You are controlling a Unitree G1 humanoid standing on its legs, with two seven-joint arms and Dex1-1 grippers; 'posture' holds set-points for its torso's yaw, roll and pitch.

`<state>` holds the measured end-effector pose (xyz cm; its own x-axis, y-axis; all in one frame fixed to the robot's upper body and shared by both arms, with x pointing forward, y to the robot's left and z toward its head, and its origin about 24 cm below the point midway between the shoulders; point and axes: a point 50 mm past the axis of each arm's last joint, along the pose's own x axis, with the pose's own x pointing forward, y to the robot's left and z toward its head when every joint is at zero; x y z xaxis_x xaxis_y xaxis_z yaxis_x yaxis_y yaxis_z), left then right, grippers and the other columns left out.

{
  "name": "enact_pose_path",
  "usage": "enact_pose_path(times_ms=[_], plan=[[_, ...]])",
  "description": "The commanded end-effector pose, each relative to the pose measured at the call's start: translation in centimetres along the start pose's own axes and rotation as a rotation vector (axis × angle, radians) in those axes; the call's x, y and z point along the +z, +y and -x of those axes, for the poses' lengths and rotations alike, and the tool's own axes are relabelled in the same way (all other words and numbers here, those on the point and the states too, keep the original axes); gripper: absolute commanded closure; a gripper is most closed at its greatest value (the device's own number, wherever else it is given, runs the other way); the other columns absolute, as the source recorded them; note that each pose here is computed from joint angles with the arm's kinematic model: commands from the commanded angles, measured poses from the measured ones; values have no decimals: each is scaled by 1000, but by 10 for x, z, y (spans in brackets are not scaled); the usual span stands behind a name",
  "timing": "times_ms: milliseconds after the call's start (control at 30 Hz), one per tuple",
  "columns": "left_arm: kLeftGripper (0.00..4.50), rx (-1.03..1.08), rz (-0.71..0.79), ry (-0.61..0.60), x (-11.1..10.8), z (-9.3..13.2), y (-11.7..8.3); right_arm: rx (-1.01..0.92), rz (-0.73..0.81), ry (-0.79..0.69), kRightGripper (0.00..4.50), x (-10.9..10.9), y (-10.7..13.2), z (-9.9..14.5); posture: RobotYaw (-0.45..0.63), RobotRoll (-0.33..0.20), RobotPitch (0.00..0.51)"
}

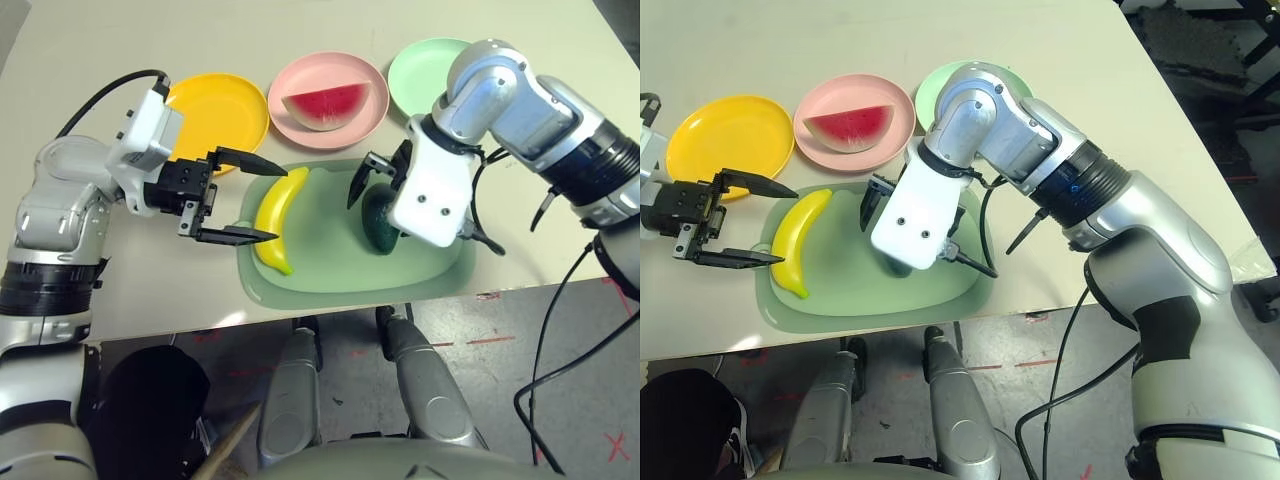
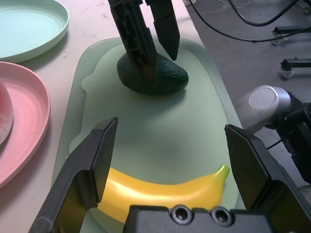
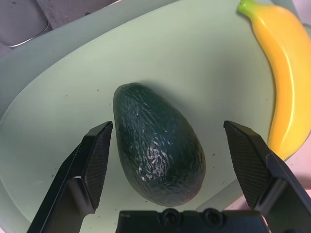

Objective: Place the fruits into color-matched plates.

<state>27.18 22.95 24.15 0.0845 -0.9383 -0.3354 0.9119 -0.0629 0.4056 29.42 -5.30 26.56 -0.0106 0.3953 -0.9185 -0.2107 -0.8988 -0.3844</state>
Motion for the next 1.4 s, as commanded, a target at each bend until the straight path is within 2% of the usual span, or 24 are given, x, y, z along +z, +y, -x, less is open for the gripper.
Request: enact_pose_path(times_ms=[33, 400, 1400], plan=[[0, -55, -13, 35, 1, -5, -6, 8, 7, -4, 49, 0, 1, -4, -91, 0, 405], [0, -62, -9, 26, 4, -6, -7, -4, 2, 3, 49, -7, -5, -7, -85, 0, 413], [0, -59, -19, 29, 7, -8, -7, 46, -51, 13, 49, -15, 5, -14, -85, 0, 416]])
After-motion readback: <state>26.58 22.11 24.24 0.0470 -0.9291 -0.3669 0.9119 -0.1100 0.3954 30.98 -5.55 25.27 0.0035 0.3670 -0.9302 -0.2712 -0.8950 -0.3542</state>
